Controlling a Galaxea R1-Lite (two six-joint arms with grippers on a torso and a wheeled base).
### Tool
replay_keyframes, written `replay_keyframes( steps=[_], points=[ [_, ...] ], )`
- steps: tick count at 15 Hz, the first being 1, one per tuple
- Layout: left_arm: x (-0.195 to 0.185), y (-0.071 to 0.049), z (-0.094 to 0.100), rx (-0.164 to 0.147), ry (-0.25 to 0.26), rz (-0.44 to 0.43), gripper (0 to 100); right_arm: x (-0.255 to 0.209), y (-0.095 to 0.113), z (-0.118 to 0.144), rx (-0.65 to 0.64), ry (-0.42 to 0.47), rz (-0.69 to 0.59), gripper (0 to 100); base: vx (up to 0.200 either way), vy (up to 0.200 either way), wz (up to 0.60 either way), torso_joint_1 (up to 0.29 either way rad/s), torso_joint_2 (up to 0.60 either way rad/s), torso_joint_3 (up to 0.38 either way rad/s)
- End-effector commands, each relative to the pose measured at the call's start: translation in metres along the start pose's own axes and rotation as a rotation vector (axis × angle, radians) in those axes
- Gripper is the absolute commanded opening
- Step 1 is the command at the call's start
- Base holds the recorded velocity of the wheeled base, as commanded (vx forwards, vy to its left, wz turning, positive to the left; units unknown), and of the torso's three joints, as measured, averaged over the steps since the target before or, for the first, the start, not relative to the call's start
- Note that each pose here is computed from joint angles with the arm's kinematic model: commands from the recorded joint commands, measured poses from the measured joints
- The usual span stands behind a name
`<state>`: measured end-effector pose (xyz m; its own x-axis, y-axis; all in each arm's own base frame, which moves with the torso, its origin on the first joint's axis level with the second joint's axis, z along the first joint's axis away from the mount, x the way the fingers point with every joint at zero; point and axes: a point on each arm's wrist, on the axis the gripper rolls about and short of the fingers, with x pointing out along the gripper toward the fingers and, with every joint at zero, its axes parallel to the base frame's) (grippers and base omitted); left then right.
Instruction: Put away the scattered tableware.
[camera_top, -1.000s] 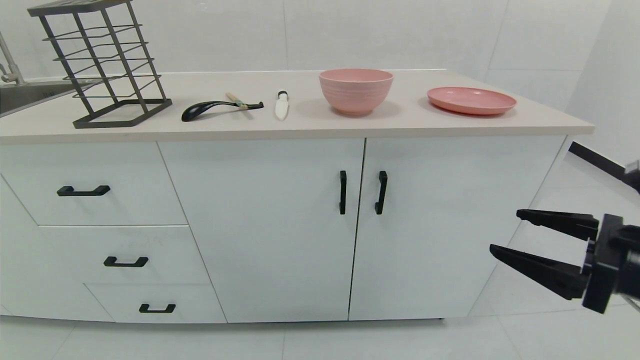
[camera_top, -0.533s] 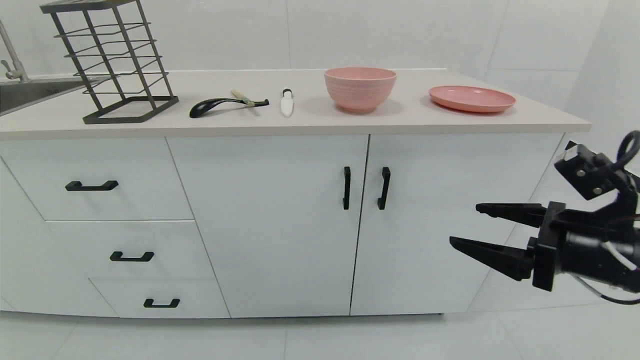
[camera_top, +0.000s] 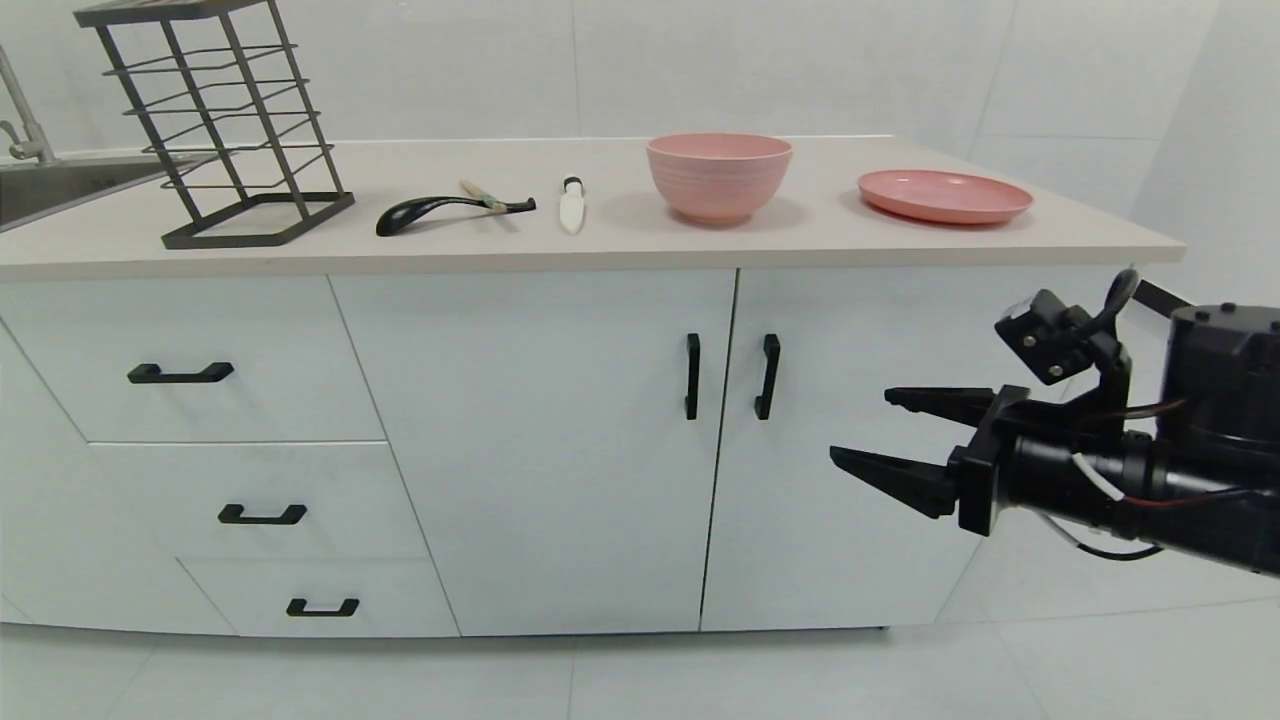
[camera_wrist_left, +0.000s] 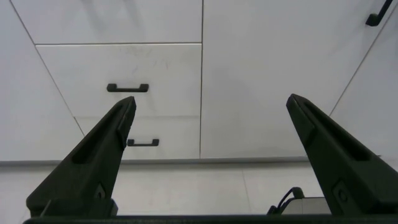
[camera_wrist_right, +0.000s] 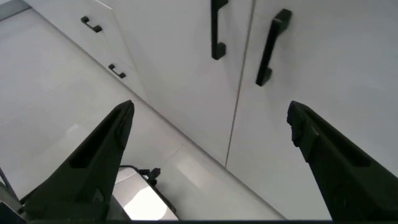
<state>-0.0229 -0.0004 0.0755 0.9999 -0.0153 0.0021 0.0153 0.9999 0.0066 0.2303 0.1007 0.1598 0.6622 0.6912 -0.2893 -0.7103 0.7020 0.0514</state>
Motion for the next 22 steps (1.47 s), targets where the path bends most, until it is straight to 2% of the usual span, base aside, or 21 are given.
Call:
replay_keyframes(
  steps=[1, 3, 4, 7, 11, 14, 18, 19, 20, 21, 22],
  points=[
    [0.0, 0.0, 0.0, 0.0, 0.001, 0.0, 100, 0.016, -0.002, -0.013, 0.001, 0.048, 0.018, 100, 0.0, 0.0, 0.0, 0.0, 0.0, 0.0],
    [0.0, 0.0, 0.0, 0.0, 0.001, 0.003, 100, 0.026, -0.006, -0.02, -0.06, 0.074, 0.016, 100, 0.0, 0.0, 0.0, 0.0, 0.0, 0.0],
    [0.0, 0.0, 0.0, 0.001, 0.002, 0.003, 100, 0.027, -0.007, -0.018, -0.105, 0.057, 0.017, 100, 0.0, 0.0, 0.0, 0.0, 0.0, 0.0],
    [0.0, 0.0, 0.0, 0.006, 0.002, 0.003, 100, 0.03, -0.01, -0.018, -0.124, 0.038, 0.01, 100, 0.0, 0.0, 0.0, 0.0, 0.0, 0.0],
    [0.0, 0.0, 0.0, 0.006, 0.002, 0.005, 100, 0.035, -0.012, -0.008, -0.156, -0.047, 0.002, 100, 0.0, 0.0, 0.0, 0.0, 0.0, 0.0],
    [0.0, 0.0, 0.0, 0.004, 0.002, 0.001, 100, 0.044, -0.013, -0.014, -0.155, -0.025, 0.014, 100, 0.0, 0.0, 0.0, 0.0, 0.0, 0.0],
    [0.0, 0.0, 0.0, 0.001, 0.001, -0.005, 100, 0.044, -0.001, -0.023, -0.145, 0.005, 0.049, 100, 0.0, 0.0, 0.0, 0.0, 0.0, 0.0],
    [-0.001, -0.001, 0.009, 0.004, -0.057, -0.055, 100, 0.037, 0.003, -0.033, -0.131, 0.033, 0.056, 100, 0.0, 0.0, 0.0, 0.0, 0.0, 0.0],
    [-0.014, -0.002, 0.052, -0.003, -0.275, -0.071, 100, 0.03, 0.006, -0.035, -0.126, 0.03, 0.055, 100, 0.0, 0.0, 0.0, 0.0, 0.0, 0.0],
    [-0.021, -0.001, 0.095, -0.005, -0.361, -0.083, 100, 0.024, 0.008, -0.034, -0.105, 0.023, 0.052, 100, 0.0, 0.0, 0.0, 0.0, 0.0, 0.0],
    [-0.023, -0.001, 0.107, -0.002, -0.37, -0.087, 100, 0.024, 0.007, -0.033, -0.097, 0.019, 0.05, 100, 0.0, 0.0, 0.0, 0.0, 0.0, 0.0]
  ],
)
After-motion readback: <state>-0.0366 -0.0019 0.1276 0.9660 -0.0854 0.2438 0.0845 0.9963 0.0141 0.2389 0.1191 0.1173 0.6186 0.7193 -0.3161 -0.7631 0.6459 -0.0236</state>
